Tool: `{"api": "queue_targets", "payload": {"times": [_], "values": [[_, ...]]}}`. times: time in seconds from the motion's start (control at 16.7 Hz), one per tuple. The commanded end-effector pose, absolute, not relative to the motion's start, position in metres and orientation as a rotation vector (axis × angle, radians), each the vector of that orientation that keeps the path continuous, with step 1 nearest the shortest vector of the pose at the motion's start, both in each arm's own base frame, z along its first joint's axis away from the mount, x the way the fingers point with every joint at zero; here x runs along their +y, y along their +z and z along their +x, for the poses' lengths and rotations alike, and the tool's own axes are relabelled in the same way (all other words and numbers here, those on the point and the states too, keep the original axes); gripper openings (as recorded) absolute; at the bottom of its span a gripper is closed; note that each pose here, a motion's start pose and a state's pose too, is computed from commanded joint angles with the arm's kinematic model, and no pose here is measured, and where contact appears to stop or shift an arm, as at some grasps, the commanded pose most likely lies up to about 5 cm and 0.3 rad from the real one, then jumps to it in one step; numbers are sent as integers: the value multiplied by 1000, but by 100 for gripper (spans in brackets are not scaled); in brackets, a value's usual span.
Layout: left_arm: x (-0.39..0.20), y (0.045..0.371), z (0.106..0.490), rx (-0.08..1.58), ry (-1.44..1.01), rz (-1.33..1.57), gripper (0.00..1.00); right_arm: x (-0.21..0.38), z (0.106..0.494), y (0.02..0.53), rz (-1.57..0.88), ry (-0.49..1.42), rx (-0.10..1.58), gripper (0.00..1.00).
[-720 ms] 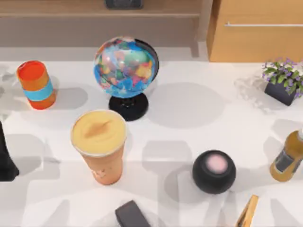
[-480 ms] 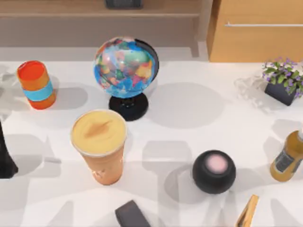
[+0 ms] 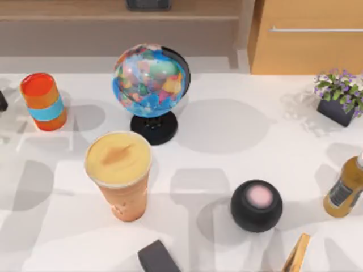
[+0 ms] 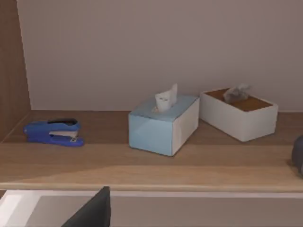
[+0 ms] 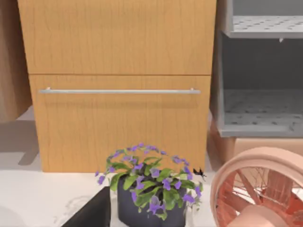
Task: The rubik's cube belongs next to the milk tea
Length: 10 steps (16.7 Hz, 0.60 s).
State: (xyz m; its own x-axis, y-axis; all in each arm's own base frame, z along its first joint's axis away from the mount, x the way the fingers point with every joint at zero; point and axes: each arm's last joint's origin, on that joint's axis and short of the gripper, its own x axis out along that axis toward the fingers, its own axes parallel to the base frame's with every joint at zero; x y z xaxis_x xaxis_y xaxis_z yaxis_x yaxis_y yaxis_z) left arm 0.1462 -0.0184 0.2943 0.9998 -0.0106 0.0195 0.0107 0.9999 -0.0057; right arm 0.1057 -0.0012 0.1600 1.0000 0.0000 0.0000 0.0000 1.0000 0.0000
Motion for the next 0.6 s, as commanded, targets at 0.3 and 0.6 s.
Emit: {"api": "queue_targets", "payload": {"times": [0.3,0.6], "values": [[-57,369,234,-7,-16,-6,100,-1,106,160,0,0,0,100],[-116,391,327,4,-18,-1,100,-1,106,160,0,0,0,100]]}}
